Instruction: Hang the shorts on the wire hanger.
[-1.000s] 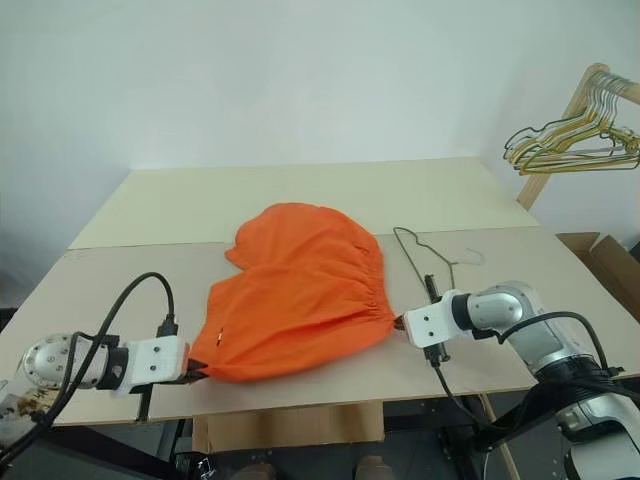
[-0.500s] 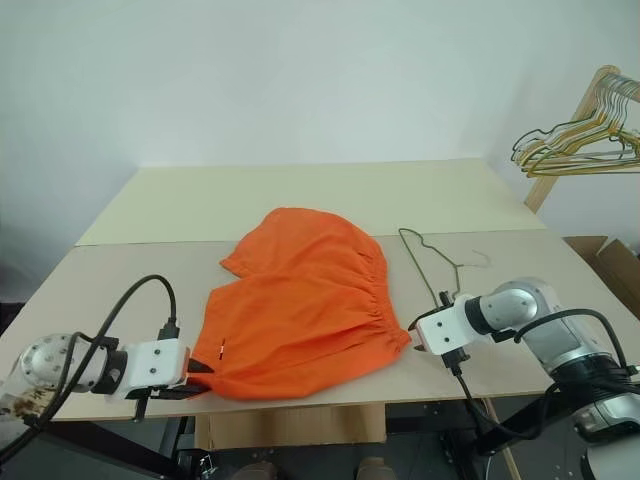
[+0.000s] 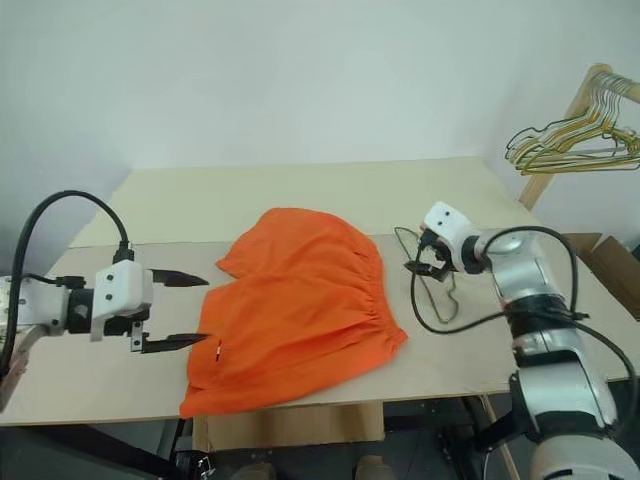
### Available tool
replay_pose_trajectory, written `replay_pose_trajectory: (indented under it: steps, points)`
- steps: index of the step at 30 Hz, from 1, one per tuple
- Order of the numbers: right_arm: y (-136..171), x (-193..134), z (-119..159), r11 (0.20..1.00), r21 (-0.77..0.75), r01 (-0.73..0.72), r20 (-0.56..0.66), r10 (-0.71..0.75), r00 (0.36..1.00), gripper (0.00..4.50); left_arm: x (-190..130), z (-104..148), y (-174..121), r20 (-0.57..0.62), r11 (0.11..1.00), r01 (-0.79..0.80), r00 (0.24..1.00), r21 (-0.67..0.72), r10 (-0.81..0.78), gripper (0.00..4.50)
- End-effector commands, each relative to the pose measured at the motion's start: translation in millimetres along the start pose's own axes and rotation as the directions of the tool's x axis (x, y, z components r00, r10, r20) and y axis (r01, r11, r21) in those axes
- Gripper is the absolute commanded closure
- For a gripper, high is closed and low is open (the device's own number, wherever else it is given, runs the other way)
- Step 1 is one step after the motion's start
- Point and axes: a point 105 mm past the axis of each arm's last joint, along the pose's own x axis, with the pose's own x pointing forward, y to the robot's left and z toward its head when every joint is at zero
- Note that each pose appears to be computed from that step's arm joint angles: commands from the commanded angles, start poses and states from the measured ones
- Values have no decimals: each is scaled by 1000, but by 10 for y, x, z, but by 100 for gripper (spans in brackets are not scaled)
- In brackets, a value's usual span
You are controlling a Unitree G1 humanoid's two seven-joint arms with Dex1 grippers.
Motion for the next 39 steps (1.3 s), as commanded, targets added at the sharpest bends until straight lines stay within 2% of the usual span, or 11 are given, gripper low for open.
replay_pose_trajectory:
  steps: [1, 5, 10, 16, 19, 22, 30, 33, 36, 39]
  points:
    - [-120, 36, -15, 974, 214, 70, -42, -62, 997, 0, 107, 108, 52, 40, 999, -27, 999, 39, 25, 5]
    - [-40, 140, -188, 970, 230, 82, -125, -54, 991, 0, 206, 223, 51, 114, 998, -39, 993, 39, 34, 5]
    - [46, 209, -383, 971, 224, 87, -205, -41, 978, 0, 249, 189, -9, 97, 998, -11, 995, 55, 5, 5]
    - [155, 232, -585, 955, 288, 63, -266, 16, 964, 0, 283, 175, -21, 87, 997, -3, 996, 79, -4, 5]
    - [206, 244, -644, 951, 304, 49, -282, 40, 958, 60, 299, 259, -16, 143, 997, 0, 990, 72, -11, 0]
    - [265, 258, -723, 949, 312, 40, -309, 62, 949, 161, 311, 313, -38, 187, 998, 18, 982, 54, -27, 0]
    - [335, 288, -881, 955, 292, 49, -348, 59, 936, 442, 351, 303, -98, 195, 997, 36, 980, 61, -47, 0]
    - [329, 287, -911, 953, 296, 65, -353, 46, 934, 447, 360, 303, -110, 192, 997, 43, 980, 63, -54, 0]
    - [233, 293, -852, 945, 300, 127, -317, -27, 948, 447, 367, 290, -116, 187, 997, 43, 981, 65, -55, 0]
    - [-20, 288, -525, 902, 356, 243, -160, -198, 967, 447, 383, 304, -22, 207, 999, -26, 978, 47, 15, 0]
